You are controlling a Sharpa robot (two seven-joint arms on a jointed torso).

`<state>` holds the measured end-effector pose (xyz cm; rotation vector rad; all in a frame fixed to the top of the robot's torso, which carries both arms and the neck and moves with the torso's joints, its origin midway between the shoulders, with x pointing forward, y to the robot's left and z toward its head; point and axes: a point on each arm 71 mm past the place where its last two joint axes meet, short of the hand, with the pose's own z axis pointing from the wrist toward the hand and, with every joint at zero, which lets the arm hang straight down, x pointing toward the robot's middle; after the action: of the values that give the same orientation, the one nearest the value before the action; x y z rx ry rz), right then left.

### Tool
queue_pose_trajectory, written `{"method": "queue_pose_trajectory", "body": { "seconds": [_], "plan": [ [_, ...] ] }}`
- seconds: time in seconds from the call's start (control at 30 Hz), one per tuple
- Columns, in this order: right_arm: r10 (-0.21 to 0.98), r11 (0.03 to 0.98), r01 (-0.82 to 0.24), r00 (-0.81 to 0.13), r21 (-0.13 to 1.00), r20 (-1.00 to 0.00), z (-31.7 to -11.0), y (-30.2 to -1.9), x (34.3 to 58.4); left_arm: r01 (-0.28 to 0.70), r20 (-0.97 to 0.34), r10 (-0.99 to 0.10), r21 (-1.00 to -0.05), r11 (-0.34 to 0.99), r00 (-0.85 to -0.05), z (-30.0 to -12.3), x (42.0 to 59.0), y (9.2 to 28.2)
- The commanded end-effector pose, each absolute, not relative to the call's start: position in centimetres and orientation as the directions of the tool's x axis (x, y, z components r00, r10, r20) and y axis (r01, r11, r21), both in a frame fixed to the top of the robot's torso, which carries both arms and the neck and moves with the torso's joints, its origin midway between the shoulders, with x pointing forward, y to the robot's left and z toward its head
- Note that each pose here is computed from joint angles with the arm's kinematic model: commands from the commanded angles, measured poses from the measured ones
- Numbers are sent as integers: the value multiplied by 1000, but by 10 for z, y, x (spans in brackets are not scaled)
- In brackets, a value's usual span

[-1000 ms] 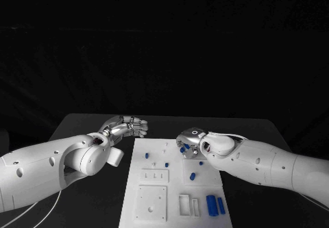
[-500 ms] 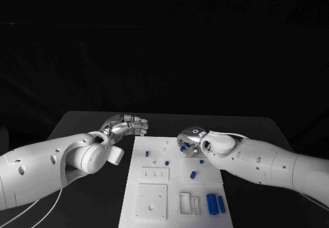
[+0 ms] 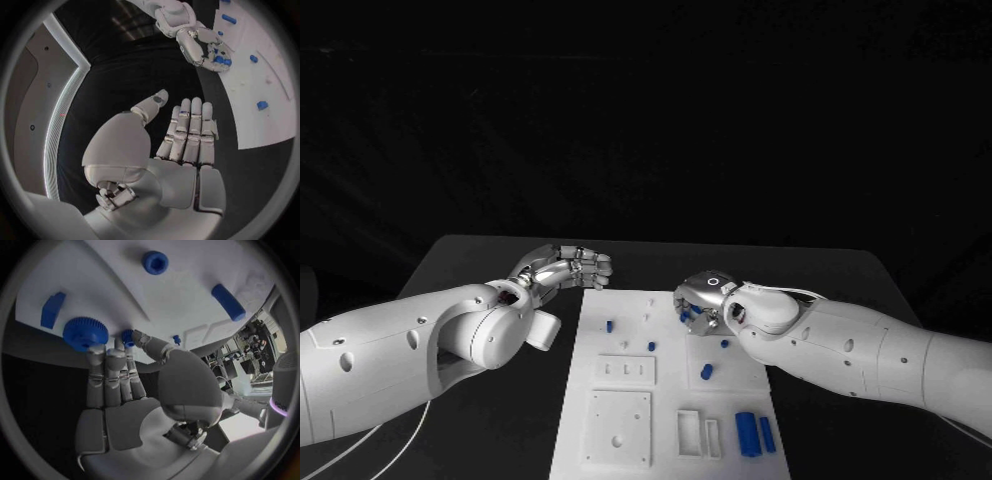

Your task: Assemble the parts on the task board

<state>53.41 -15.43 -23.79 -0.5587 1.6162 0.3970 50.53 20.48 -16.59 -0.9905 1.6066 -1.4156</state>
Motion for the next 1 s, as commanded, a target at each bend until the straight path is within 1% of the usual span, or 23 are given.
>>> {"method": "queue_pose_trajectory", "body": {
  "seconds": [0.03, 0.33, 0.5, 0.63, 0.77, 1.0],
  "plan": [
    [-97, 835, -546, -21, -69, -995, -235, -154, 532, -62, -44, -906, -995, 78, -421, -165, 505, 203],
    [-46, 849, -522, 71, -76, -996, -222, -149, 530, -64, -44, -907, -995, 77, -419, -165, 505, 203],
    [-21, 853, -515, 135, -88, -991, -216, -137, 529, -64, -45, -908, -995, 79, -416, -165, 506, 203],
    [-11, 853, -512, 164, -95, -986, -213, -128, 529, -63, -45, -908, -995, 78, -417, -165, 506, 203],
    [-3, 853, -513, 183, -98, -983, -212, -118, 530, -64, -45, -908, -995, 78, -417, -165, 506, 203],
    [-6, 849, -517, 189, -105, -982, -213, -103, 534, -63, -44, -906, -995, 77, -421, -165, 506, 201]
  ]
}}
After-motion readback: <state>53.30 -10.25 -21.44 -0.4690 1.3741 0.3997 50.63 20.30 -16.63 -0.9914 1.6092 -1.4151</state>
